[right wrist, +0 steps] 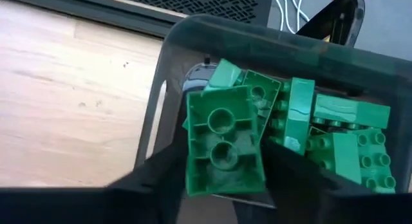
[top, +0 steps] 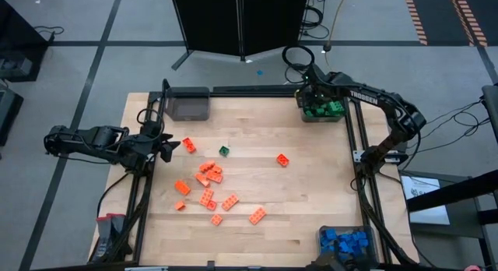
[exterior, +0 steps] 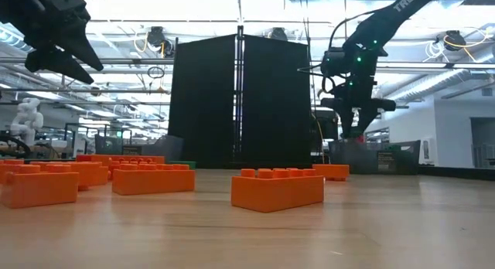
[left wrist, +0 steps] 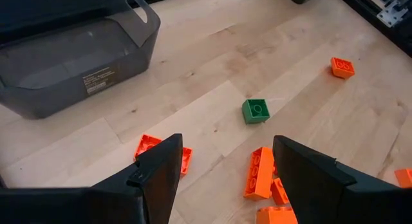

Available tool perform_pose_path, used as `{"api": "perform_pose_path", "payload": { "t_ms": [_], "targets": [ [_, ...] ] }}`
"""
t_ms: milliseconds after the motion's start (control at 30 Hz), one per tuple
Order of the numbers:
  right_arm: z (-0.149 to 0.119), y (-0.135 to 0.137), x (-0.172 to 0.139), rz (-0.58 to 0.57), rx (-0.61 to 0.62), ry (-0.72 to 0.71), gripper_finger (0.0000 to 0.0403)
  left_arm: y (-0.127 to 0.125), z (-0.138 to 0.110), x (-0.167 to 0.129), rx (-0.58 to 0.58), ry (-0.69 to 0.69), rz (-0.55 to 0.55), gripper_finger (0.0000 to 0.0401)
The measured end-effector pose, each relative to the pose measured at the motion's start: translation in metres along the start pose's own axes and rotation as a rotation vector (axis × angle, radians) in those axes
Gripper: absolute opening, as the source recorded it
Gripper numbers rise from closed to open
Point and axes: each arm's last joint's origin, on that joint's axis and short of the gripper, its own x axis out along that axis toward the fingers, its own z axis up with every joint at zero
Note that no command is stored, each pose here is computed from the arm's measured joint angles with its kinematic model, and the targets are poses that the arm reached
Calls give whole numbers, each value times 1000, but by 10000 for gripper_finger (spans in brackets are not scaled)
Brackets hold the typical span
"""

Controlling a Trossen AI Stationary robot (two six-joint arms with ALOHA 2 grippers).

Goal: Sort blocks
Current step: Put the green game piece into the top right black bin

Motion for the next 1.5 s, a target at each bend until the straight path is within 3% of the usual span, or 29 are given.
{"api": "perform_pose_path", "payload": {
  "t_ms": [167,367,533,667,800,967,1200,1500],
  "targets": [
    [0,1,0,12,21,3,267,0,0,0,0,0,0,244],
    [1,4,-5,101,20,34,275,0,0,0,-1,0,0,244],
    [16,29,-39,362,-110,-37,256,0,0,0,0,0,0,244],
    [20,73,-77,697,-284,-157,249,0,0,0,-1,-8,5,244],
    [5,124,-106,856,-408,-325,246,0,1,0,-1,-22,17,244],
    [-26,180,-95,838,-477,-416,246,0,1,0,-1,-22,17,244],
    [-84,249,-40,836,-674,-422,246,0,1,0,-2,-21,17,244],
    [-135,283,-7,675,-707,-533,246,1,0,0,0,-16,14,244]
  ]
}}
